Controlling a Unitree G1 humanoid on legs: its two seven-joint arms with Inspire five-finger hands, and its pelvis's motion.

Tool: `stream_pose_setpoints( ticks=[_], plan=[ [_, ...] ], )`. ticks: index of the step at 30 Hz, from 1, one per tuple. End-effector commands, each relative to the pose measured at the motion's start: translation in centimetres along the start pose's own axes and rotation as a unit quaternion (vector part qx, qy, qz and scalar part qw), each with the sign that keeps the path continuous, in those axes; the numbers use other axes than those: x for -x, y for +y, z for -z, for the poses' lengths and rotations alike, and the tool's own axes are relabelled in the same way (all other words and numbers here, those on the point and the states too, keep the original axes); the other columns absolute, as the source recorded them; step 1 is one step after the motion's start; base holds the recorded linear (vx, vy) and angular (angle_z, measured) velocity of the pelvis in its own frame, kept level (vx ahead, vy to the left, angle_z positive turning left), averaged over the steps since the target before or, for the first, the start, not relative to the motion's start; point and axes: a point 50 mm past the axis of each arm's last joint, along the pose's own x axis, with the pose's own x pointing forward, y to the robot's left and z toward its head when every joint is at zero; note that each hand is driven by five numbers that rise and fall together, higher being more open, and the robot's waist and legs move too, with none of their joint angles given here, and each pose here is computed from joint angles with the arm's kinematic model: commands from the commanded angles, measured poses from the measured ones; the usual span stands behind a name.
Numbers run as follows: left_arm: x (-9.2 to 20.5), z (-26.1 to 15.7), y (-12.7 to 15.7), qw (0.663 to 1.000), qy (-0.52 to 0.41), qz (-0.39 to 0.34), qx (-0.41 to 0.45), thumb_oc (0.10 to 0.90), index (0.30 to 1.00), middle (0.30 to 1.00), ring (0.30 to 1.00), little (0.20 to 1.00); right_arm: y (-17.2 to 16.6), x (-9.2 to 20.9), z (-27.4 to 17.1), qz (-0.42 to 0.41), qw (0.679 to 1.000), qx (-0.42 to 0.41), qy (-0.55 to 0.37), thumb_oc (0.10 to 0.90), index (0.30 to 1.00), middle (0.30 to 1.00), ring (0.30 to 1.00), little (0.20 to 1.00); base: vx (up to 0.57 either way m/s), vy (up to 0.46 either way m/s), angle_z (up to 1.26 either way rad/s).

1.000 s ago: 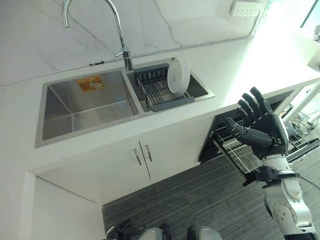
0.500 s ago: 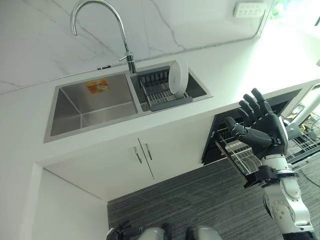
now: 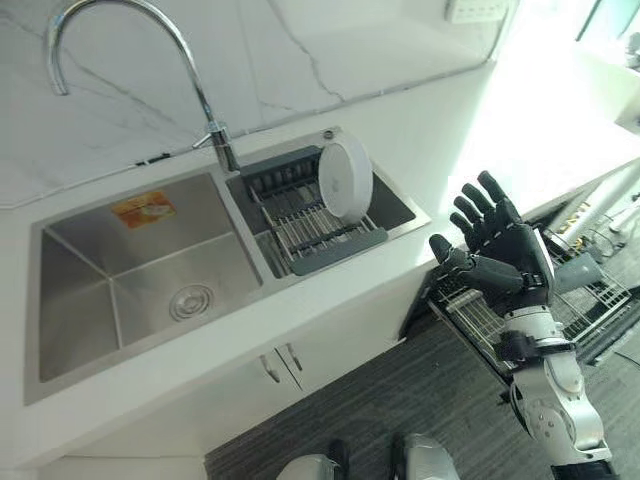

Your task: Place the dishes in the dishwasher.

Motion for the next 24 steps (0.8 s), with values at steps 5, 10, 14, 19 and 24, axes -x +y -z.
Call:
stream_pose_setpoints(
  ticks=[5, 10, 14, 19, 24],
  plan=[
    [0.3, 1.1, 2.0, 0.999, 0.010, -0.032, 0.003, 0.800, 0.900, 0.900, 0.900, 0.900, 0.5, -1.9, -5.4, -0.033, 0.989, 0.013, -0.143, 0.800, 0.900, 0.900, 0.900, 0.900, 0.12, -0.230, 0.16],
    [0.4, 1.5, 2.5, 0.999, 0.024, -0.045, 0.004, 0.800, 0.900, 0.900, 0.900, 0.900, 0.9, -2.3, -5.4, -0.023, 0.990, 0.010, -0.141, 0.800, 0.900, 0.900, 0.900, 0.900, 0.06, -0.289, 0.05],
    [0.4, 2.3, 1.8, 0.999, 0.027, -0.035, -0.007, 0.800, 0.900, 0.900, 0.900, 0.900, 0.5, -2.4, -5.8, -0.020, 0.990, 0.011, -0.140, 0.800, 0.900, 0.900, 0.900, 0.900, 0.02, -0.221, 0.01],
    [0.4, 2.2, 1.3, 0.999, 0.019, -0.035, -0.010, 0.800, 0.900, 0.900, 0.900, 0.900, 0.3, -2.4, -5.9, -0.028, 0.990, 0.006, -0.138, 0.800, 0.900, 0.900, 0.900, 0.900, -0.01, -0.208, 0.00],
    [0.3, 1.5, 1.4, 0.999, 0.010, -0.040, 0.005, 0.800, 0.900, 0.900, 0.900, 0.900, 0.7, -2.5, -5.9, -0.049, 0.990, 0.013, -0.132, 0.800, 0.900, 0.900, 0.900, 0.900, -0.05, -0.156, 0.09]
  ],
)
